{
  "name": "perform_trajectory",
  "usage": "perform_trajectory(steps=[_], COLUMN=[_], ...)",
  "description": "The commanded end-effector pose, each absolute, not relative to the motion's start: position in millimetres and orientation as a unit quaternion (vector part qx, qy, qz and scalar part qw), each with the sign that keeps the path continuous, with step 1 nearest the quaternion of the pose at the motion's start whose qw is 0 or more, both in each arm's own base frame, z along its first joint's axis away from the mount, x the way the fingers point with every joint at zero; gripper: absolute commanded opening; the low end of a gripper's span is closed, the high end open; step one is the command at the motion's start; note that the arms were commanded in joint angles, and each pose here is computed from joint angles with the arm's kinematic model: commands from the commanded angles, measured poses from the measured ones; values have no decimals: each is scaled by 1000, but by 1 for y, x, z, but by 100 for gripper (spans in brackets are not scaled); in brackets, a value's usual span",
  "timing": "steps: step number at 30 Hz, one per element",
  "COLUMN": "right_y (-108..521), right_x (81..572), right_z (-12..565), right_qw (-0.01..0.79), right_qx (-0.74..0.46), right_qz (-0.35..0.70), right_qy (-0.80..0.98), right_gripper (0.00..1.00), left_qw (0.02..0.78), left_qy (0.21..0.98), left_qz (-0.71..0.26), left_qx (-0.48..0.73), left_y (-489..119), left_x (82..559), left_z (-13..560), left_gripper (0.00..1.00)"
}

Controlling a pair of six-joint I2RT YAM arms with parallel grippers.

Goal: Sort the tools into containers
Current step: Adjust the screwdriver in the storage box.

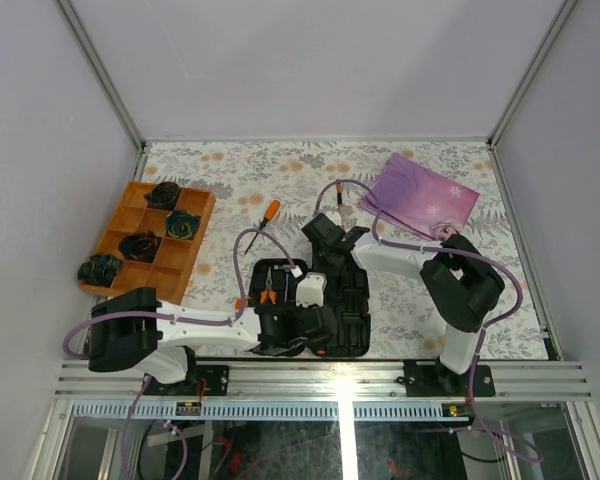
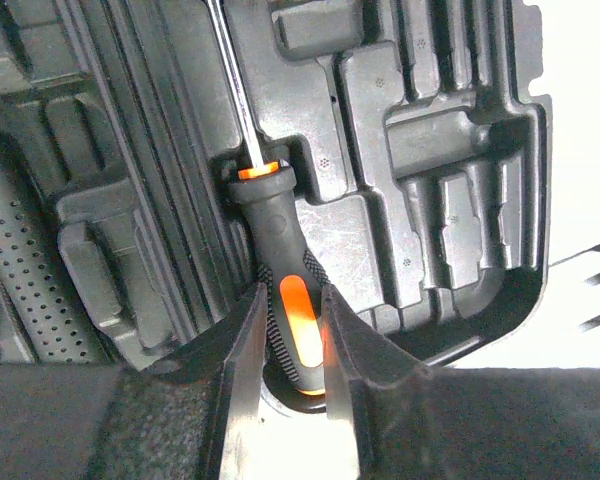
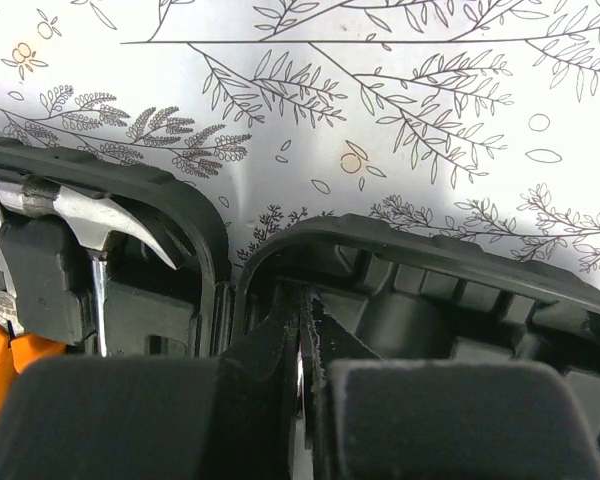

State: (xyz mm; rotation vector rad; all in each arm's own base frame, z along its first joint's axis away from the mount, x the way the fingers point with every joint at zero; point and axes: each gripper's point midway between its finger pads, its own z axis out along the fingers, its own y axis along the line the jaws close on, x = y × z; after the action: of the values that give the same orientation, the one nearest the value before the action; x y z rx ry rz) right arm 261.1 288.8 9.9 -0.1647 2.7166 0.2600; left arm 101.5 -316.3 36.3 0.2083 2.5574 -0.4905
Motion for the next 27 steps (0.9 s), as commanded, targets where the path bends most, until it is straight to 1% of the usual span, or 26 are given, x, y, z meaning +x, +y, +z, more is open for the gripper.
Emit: perform_trajectory(steps=[1, 7, 11, 13, 15, 21, 27], right_y=[246, 263, 274, 281, 288, 286, 253], right_x=[207, 225, 237, 244, 253, 264, 246], right_z=[-34, -12, 12, 29, 48, 92, 82], right_qw=[96, 131, 172, 200, 231, 302, 300], right_qx=[-98, -99, -94, -91, -88, -70, -41], right_qz=[6, 29, 64, 84, 106, 141, 114], right_qy=[991, 986, 978, 972, 963, 940, 946], right_gripper=[0, 0, 0, 2, 7, 24, 27], left_qw=[144, 193, 215, 226, 237, 260, 258], left_qy=[971, 959, 952, 948, 943, 933, 940], left_qz=[-118, -152, -180, -193, -208, -234, -222], left_qx=[153, 142, 123, 114, 105, 83, 32], left_y=[-278, -294, -296, -296, -297, -289, -252], left_x=[49, 69, 77, 81, 85, 95, 120], left_z=[12, 56, 78, 88, 99, 118, 107], left_gripper=[7, 21, 35, 42, 46, 50, 51])
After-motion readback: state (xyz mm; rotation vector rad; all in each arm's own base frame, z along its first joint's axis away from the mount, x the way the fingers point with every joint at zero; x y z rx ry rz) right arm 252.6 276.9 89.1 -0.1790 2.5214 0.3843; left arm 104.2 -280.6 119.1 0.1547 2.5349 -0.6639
